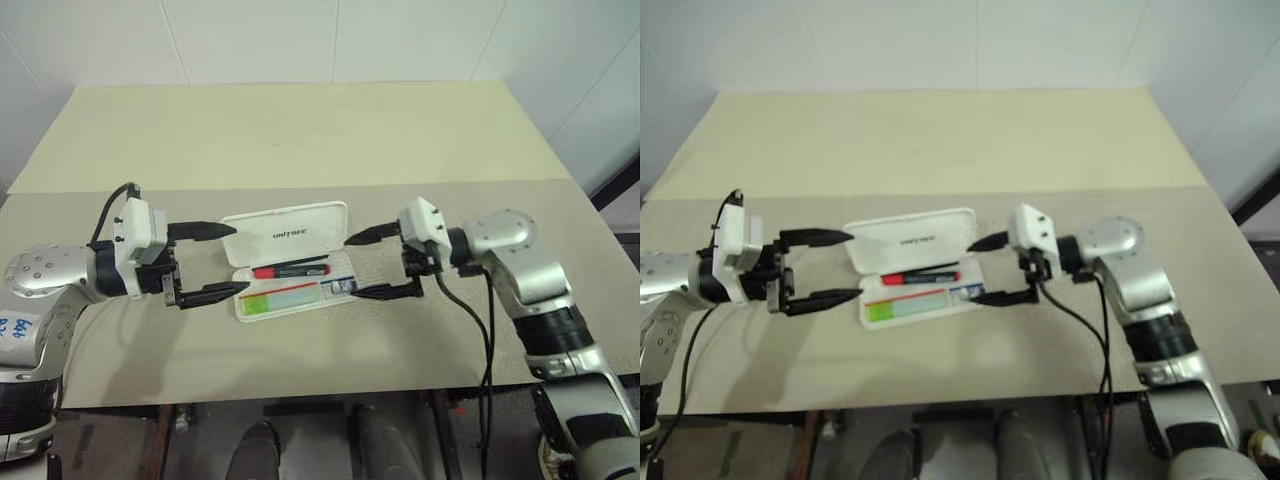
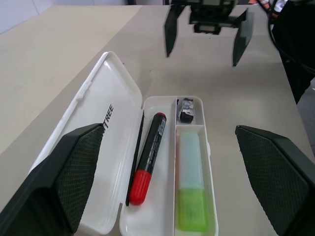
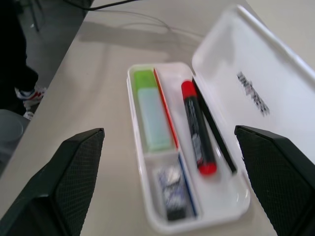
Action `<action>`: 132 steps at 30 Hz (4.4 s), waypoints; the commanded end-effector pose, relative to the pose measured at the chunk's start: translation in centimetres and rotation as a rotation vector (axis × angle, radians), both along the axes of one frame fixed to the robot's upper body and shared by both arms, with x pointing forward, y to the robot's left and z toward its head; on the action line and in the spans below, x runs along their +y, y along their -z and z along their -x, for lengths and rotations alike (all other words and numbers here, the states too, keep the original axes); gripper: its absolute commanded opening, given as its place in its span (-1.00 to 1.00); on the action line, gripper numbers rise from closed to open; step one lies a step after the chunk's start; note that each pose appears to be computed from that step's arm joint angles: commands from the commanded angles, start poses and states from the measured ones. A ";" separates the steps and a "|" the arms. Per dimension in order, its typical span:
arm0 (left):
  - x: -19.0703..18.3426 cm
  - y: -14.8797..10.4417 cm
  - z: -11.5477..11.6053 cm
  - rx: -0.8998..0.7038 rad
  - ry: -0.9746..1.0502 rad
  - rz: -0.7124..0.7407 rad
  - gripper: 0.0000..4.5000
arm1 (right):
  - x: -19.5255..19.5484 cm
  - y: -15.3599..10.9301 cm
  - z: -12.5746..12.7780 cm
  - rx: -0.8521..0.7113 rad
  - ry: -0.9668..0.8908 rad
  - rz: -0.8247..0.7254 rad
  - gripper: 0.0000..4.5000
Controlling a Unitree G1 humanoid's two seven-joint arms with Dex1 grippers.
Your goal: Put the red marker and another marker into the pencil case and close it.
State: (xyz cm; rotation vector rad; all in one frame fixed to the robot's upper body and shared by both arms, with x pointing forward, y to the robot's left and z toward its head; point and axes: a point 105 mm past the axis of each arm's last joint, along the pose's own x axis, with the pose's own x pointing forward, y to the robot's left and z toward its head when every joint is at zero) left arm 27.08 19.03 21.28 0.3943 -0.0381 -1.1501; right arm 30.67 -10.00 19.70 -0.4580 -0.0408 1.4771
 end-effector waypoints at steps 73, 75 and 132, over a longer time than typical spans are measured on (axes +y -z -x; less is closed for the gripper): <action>-1.1 3.7 -2.8 0.205 0.088 -0.043 -0.99 | -4.5 -2.7 1.3 -0.151 0.311 -0.148 1.00; -1.4 4.5 -2.4 0.228 0.113 -0.077 -0.99 | -4.5 -2.8 1.3 -0.154 0.316 -0.150 1.00; -2.5 -0.6 -3.0 0.013 0.028 0.128 -0.91 | -3.7 -1.8 1.3 -0.151 0.341 -0.201 1.00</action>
